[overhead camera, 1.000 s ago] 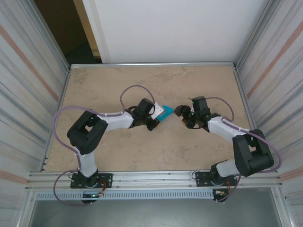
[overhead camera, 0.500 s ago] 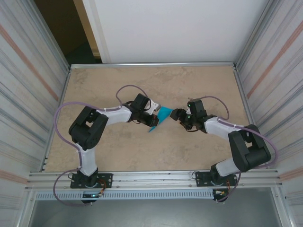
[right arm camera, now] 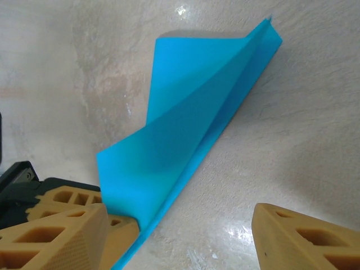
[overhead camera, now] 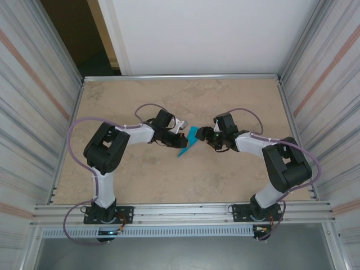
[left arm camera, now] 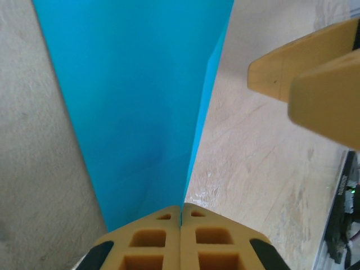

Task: Fold a paper plane with a square sheet of paper (pick it up from the middle)
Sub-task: Fold the wing for the fifth time at the center of the table.

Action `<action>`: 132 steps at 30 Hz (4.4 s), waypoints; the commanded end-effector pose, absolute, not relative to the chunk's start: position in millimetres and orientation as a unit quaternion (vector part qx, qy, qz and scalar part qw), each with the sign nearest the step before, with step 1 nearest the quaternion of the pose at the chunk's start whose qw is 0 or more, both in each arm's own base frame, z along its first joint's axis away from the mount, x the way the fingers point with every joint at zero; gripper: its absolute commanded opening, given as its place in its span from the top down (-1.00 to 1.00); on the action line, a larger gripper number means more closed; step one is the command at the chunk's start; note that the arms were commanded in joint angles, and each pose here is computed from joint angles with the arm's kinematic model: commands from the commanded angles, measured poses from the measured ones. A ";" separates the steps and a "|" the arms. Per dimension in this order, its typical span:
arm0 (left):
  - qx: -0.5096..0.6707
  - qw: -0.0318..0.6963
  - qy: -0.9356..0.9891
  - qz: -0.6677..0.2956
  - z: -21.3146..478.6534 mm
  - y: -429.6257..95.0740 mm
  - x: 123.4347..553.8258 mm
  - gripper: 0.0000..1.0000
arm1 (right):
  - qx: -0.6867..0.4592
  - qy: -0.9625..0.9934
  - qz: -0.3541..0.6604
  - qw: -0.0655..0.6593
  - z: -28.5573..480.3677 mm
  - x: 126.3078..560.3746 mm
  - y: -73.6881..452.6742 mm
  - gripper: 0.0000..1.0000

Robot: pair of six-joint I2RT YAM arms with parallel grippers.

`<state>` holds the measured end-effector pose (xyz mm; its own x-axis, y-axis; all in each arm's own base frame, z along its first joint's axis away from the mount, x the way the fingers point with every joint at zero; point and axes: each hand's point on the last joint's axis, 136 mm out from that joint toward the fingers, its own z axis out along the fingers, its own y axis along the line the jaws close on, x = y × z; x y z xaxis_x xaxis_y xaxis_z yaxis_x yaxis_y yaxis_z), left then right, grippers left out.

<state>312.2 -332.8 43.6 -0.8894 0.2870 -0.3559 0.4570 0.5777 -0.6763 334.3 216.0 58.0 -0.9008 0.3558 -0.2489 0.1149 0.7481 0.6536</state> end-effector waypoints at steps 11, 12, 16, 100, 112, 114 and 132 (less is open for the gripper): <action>0.148 0.047 0.873 -0.462 40.6 -333.8 311.6 1.00 | 0.080 0.932 0.321 0.151 49.6 342.3 233.9 -0.34; 0.143 0.041 0.873 -0.464 39.3 -334.0 311.4 1.00 | 0.078 0.932 0.322 0.149 48.7 342.0 234.8 -0.34; 0.128 0.029 0.873 -0.471 36.9 -333.1 312.1 1.00 | 0.076 0.933 0.320 0.143 43.9 341.9 235.7 -0.35; 0.158 0.046 0.916 -0.365 24.1 -305.4 289.3 0.39 | 0.137 0.979 0.150 0.011 -49.5 322.5 224.9 -0.32; 0.142 0.031 0.927 -0.345 1.8 -295.7 285.5 0.64 | 0.127 0.979 0.157 0.013 -46.7 324.5 226.6 -0.39; 0.140 0.028 0.928 -0.344 -1.3 -294.3 284.9 0.65 | 0.117 0.979 0.166 0.021 -41.1 327.5 228.9 -0.40; 0.131 0.019 0.931 -0.339 -10.7 -290.1 283.9 0.68 | 0.052 0.984 0.170 0.031 -34.2 321.7 229.0 -0.35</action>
